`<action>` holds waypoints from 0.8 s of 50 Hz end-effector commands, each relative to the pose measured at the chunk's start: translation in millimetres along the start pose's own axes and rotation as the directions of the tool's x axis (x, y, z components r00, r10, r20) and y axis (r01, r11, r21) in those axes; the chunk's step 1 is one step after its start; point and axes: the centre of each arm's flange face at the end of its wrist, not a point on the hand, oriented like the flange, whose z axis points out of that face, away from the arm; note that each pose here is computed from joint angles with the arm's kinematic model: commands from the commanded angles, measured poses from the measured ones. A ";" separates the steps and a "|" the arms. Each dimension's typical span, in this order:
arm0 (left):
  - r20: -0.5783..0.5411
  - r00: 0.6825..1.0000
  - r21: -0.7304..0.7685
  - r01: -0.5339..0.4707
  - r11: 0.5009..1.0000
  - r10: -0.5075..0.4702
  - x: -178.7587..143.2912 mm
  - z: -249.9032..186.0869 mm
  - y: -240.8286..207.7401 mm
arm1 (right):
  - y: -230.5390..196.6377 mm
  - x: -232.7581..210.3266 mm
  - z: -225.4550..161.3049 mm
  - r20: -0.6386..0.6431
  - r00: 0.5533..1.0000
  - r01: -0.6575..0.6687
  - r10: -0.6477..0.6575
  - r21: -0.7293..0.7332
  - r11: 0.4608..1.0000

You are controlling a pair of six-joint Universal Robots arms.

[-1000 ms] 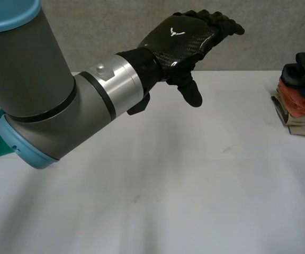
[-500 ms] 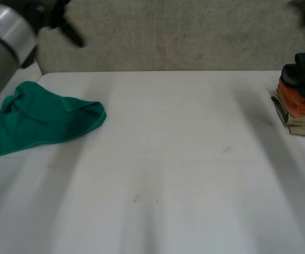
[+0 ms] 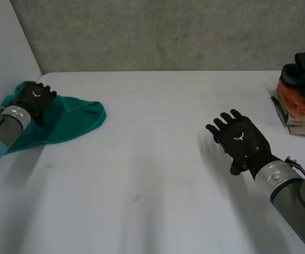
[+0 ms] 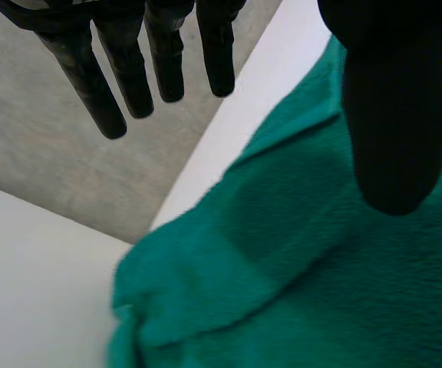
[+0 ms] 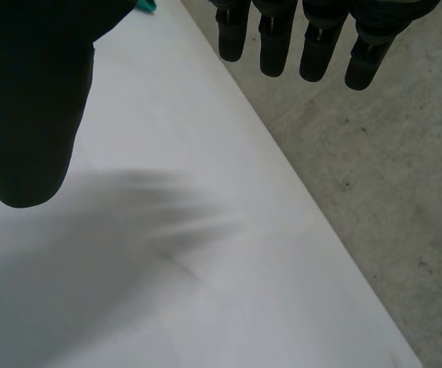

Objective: Fold the laundry.

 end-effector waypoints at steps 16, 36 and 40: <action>-0.103 0.963 -0.173 0.229 0.958 -0.248 10.8 -56.1 -3.5 | 5.9 -1.6 0.2 0.006 1.000 -0.008 0.009 -0.014 1.000; -0.056 0.991 -0.157 0.109 0.982 -0.119 9.6 -35.0 36.0 | 7.9 -4.1 -0.3 0.014 1.000 -0.012 0.012 -0.021 1.000; -0.043 0.994 -0.159 0.097 0.983 -0.105 8.0 -29.6 39.0 | 11.6 -6.0 0.6 0.021 1.000 -0.016 0.017 -0.033 0.999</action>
